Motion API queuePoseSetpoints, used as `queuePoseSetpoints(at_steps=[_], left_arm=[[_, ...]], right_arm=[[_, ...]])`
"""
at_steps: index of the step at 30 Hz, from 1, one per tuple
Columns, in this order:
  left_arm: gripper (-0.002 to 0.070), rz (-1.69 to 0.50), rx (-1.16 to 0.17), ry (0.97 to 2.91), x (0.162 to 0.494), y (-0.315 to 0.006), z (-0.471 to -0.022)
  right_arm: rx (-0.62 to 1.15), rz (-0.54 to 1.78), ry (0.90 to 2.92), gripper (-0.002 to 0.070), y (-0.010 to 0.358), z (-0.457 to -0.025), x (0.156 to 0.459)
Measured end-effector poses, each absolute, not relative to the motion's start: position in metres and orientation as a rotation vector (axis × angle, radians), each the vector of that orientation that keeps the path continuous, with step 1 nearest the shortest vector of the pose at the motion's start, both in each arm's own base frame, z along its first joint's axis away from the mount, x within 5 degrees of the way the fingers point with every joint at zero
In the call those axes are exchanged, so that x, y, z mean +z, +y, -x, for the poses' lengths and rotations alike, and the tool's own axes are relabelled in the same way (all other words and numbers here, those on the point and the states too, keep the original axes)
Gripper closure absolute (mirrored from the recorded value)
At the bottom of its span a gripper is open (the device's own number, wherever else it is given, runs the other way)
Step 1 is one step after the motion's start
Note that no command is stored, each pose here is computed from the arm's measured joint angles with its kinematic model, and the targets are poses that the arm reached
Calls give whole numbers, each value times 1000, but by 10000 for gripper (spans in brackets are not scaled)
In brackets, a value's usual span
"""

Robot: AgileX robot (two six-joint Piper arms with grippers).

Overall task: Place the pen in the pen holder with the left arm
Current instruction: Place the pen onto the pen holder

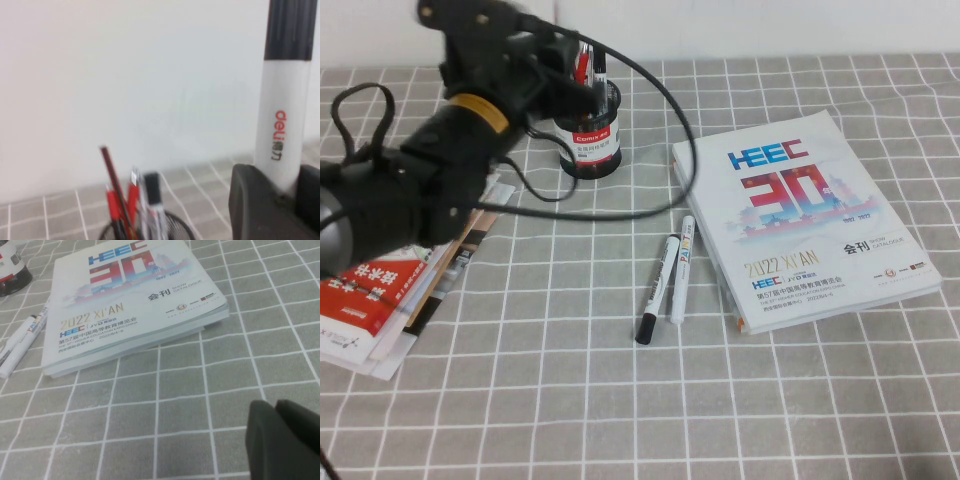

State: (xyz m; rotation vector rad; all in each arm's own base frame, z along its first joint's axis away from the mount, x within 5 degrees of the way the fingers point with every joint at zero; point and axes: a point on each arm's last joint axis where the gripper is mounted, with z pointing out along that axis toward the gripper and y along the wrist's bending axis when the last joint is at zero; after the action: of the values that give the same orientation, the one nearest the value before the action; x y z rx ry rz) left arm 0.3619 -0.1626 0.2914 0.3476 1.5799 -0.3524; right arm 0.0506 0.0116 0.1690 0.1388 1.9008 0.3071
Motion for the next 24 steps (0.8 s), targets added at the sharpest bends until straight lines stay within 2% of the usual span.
queuePoseSetpoints(at_steps=[9,15,24], left_arm=[[556,-283,-511,1516,274,-137,-416],[556,-351,-527,1516,257,-146,-442],[556,-345,-550,1554,225,-154,-469]], right_arm=[[315,-144,1900,691,12,-51,169],[315,-143,1902,691,12,-50,169],[317,-144,1902,691,12,-50,169]])
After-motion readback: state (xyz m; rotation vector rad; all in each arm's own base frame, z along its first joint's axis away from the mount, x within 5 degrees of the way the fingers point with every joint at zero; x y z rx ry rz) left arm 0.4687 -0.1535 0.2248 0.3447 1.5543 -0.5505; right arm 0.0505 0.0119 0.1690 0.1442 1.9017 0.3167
